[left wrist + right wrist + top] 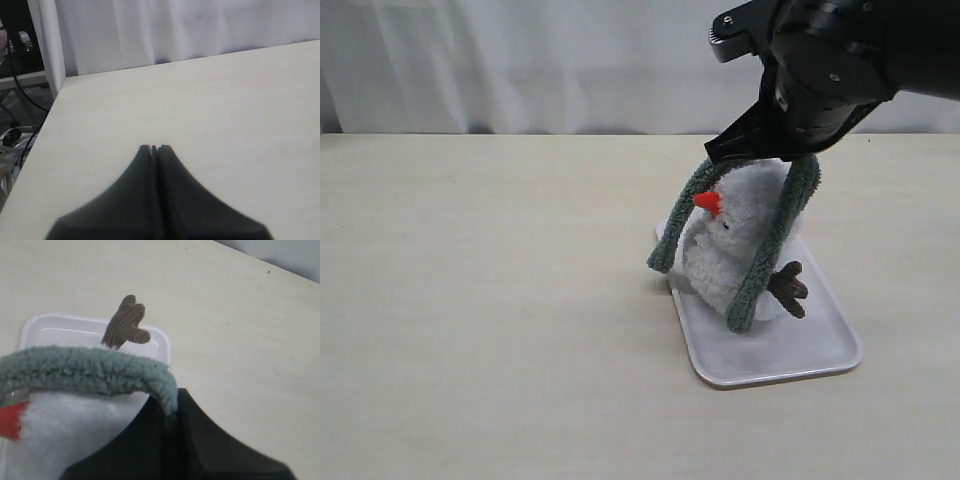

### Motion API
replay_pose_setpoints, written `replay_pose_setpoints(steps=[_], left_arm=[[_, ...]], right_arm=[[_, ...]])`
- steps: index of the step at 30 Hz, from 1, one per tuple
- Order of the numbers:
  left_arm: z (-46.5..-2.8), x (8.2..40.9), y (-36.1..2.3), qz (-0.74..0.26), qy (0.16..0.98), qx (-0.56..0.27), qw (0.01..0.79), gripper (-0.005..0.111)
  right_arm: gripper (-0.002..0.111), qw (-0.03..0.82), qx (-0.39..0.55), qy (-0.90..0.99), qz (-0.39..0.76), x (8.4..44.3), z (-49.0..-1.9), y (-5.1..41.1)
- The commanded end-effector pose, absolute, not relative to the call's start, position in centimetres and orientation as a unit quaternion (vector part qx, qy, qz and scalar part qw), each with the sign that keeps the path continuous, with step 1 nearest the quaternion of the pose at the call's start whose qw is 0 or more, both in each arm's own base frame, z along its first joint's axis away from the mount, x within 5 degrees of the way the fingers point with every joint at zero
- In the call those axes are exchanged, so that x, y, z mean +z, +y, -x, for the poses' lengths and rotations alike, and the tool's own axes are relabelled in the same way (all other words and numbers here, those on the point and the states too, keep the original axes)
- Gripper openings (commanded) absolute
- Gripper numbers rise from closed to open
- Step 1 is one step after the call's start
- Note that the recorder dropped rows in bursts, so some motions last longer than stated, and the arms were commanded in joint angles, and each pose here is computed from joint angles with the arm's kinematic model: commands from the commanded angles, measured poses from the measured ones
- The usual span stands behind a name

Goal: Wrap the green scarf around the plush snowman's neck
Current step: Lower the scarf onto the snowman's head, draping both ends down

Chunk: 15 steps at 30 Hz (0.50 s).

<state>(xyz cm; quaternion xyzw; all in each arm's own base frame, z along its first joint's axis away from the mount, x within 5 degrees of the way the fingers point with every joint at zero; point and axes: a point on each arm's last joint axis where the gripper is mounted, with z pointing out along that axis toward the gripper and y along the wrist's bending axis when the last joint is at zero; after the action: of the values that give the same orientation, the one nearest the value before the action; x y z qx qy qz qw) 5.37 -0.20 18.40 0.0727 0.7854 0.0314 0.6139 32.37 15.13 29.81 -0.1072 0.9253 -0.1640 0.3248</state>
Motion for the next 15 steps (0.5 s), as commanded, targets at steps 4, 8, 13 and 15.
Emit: replay_pose_setpoints(steps=[4,8,13,15], left_arm=[[-5.4,18.4,-0.2,-0.071,0.782,0.031,0.618,0.0],[-5.4,18.4,-0.2,-0.071,0.782,0.031,0.618,0.0],[-5.4,18.4,-0.2,-0.071,0.782,0.031,0.618,0.0],[-5.4,18.4,-0.2,-0.071,0.782,0.031,0.618,0.0]], right_arm=[[0.004,0.316,-0.159,0.934,0.044,29.2,-33.9,11.7],[0.004,0.316,-0.142,0.937,0.04,28.4,-34.2,11.1],[0.004,0.313,-0.123,0.94,0.049,27.0,-34.4,11.5],[0.004,0.303,-0.128,0.943,0.052,26.1,-34.7,11.7]])
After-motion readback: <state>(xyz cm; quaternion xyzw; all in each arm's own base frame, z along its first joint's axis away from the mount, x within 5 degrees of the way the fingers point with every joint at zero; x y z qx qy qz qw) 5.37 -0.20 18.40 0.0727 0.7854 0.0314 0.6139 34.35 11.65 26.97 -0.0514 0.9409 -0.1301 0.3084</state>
